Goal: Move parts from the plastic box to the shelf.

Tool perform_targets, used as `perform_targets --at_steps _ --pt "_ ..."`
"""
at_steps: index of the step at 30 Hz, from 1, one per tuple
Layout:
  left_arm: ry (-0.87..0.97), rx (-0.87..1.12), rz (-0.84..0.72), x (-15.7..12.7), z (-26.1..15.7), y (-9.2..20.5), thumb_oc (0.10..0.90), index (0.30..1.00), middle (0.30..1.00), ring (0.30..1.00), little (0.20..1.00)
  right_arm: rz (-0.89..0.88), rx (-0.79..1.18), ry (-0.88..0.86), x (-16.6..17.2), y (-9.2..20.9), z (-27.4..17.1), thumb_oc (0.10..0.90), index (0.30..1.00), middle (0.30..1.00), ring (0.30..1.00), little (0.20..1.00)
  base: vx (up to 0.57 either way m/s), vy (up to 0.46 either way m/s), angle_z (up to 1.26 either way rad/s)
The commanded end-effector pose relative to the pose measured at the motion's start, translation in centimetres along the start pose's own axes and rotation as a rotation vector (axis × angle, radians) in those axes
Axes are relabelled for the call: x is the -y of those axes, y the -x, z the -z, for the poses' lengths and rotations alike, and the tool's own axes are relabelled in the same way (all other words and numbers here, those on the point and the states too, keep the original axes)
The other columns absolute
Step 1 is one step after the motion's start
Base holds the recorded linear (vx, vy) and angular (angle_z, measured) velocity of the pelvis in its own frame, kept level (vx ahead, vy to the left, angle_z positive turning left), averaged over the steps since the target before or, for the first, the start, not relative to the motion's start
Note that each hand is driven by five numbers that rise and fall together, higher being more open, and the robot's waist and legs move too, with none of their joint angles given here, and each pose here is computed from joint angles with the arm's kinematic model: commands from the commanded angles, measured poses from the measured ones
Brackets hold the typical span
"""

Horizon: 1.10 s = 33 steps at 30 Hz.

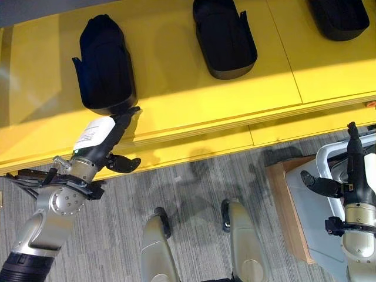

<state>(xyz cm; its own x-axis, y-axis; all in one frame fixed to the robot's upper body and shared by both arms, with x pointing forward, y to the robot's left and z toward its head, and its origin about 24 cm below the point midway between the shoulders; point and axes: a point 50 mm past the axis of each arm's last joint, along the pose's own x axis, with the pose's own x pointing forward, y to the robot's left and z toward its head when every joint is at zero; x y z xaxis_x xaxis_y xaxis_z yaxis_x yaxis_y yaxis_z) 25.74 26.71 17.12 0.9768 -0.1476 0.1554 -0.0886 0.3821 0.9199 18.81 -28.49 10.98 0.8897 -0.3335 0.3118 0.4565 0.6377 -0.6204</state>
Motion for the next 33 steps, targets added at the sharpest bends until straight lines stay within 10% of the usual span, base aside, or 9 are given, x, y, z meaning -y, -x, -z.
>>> perform_targets --at_steps 1,33 --pt "-0.078 0.055 -0.109 -3.2 -0.7 -1.4 0.900 1.000 1.000 1.000 1.000 0.156 0.186 0.044 3.5 -1.2 -2.9 0.900 1.000 1.000 1.000 1.000 0.00 0.000 0.00" --pt "-0.104 0.033 -0.149 -4.2 -0.3 -3.3 0.900 1.000 1.000 1.000 1.000 0.149 0.199 0.055 3.6 -1.2 -3.0 0.900 1.000 1.000 1.000 1.000 0.00 0.000 0.00"
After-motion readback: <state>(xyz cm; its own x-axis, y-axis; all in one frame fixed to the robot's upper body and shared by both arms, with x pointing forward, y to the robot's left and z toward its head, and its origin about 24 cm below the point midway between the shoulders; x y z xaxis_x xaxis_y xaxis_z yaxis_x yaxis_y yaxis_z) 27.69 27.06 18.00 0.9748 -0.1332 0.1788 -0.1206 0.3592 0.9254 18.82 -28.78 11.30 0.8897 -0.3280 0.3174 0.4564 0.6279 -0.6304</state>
